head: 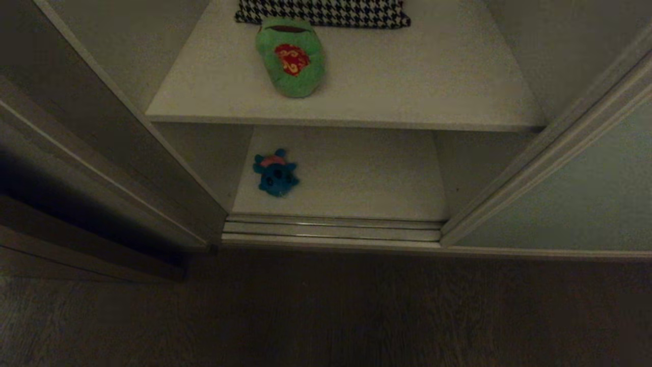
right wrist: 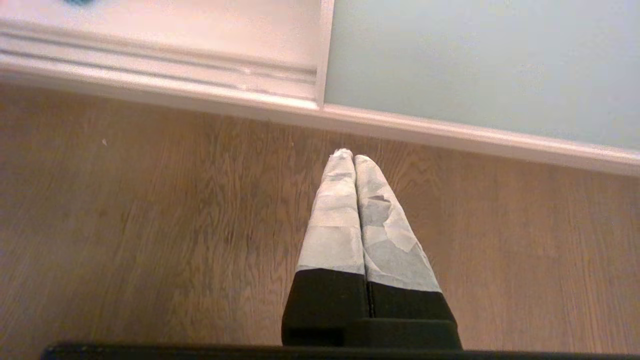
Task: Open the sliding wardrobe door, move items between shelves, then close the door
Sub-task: Place the green doll on the lower shelf
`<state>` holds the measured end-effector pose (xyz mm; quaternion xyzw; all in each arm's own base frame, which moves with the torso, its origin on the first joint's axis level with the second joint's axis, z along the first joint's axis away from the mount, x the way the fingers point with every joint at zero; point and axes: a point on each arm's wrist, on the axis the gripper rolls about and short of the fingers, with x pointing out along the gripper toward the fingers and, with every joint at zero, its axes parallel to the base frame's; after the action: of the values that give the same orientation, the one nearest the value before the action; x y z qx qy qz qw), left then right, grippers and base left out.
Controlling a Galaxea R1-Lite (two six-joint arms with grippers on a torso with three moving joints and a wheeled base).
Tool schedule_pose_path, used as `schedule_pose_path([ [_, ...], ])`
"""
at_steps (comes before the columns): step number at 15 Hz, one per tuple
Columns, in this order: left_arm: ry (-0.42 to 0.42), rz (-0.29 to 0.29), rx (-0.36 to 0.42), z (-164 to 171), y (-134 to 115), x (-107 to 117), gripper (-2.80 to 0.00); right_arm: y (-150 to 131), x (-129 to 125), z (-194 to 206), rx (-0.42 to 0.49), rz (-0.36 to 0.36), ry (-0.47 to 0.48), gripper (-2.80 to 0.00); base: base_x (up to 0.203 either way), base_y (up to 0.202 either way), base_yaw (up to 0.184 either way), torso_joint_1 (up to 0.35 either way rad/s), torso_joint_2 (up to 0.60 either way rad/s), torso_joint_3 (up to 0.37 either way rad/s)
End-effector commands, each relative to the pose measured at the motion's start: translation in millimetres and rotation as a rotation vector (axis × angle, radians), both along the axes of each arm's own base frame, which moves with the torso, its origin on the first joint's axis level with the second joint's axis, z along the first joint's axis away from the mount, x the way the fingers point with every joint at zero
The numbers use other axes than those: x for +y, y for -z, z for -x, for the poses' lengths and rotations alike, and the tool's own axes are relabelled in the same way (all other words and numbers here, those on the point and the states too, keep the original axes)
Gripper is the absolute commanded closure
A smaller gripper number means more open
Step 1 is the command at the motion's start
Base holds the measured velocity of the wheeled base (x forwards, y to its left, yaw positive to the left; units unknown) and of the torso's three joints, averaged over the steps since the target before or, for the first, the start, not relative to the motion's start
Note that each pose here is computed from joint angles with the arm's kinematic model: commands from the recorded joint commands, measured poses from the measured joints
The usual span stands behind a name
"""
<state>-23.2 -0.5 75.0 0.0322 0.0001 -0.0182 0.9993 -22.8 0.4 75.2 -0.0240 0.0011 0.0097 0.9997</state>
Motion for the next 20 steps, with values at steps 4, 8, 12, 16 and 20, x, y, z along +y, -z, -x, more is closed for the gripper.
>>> schedule_pose_path([
  [4,0.002,-0.008,0.003,-0.2,-0.2,0.0,0.00,0.1,0.0,0.1,-0.001,0.001,-0.001,0.00,0.000,0.000,0.000,0.004,0.00,0.200],
  [8,-0.001,-0.002,0.010,-0.3,0.7,0.0,0.00,0.1,0.0,0.1,-0.001,0.001,-0.001,0.00,0.000,0.000,0.000,0.003,0.00,0.114],
  [12,0.000,-0.002,0.009,-0.3,0.7,0.0,0.00,0.1,0.0,0.1,-0.001,0.001,-0.001,0.00,0.000,0.000,0.000,0.001,0.00,0.008],
  [16,-0.001,0.006,0.008,-0.3,0.5,0.0,0.00,0.1,0.0,0.1,-0.001,0.001,-0.001,0.00,0.000,0.000,0.000,0.000,0.00,0.000],
  [20,0.000,0.000,0.009,-0.3,0.7,0.0,0.00,0.1,0.0,0.1,-0.001,0.001,-0.001,0.00,0.000,0.000,0.000,0.000,0.00,0.000],
])
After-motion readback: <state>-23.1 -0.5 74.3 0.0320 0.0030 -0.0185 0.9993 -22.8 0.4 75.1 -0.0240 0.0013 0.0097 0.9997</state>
